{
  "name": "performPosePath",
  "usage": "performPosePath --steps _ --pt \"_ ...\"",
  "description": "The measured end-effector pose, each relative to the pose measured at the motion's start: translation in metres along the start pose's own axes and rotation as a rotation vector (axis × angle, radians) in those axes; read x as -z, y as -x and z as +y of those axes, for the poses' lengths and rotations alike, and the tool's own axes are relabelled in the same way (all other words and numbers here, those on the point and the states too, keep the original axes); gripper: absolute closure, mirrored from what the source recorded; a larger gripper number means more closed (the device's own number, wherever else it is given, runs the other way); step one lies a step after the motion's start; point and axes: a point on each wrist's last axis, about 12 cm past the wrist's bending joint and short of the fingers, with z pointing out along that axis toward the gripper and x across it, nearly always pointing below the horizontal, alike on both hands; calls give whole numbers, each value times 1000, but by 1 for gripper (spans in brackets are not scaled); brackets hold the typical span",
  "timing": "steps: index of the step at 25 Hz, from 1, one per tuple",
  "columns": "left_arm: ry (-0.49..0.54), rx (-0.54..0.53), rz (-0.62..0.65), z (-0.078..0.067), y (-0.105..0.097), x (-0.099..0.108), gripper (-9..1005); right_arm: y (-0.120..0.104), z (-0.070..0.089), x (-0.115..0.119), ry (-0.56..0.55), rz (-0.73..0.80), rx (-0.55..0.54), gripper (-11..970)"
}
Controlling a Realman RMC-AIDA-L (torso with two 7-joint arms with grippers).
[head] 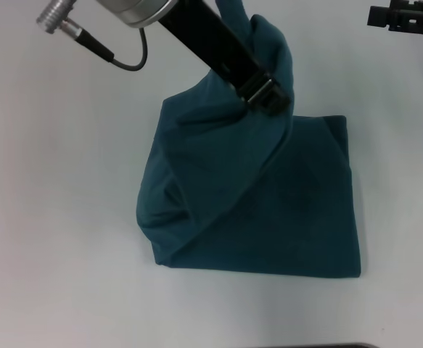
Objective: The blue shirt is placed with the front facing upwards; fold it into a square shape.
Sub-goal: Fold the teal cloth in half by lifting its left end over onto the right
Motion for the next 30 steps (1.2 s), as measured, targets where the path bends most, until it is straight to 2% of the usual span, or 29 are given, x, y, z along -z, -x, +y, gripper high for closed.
performPosePath --steps 16,24,29,30 --pt "-34 40 -22 10 4 -24 931 -1 0 2 4 0 -4 74" --pt "-60 79 -9 14 3 -50 932 -2 0 3 3 -2 -5 78" --pt "-69 124 -66 21 -1 -45 873 -2 0 4 3 -2 -7 81" --pt "-69 134 -76 23 -3 -43 832 -3 0 4 3 -2 -7 82"
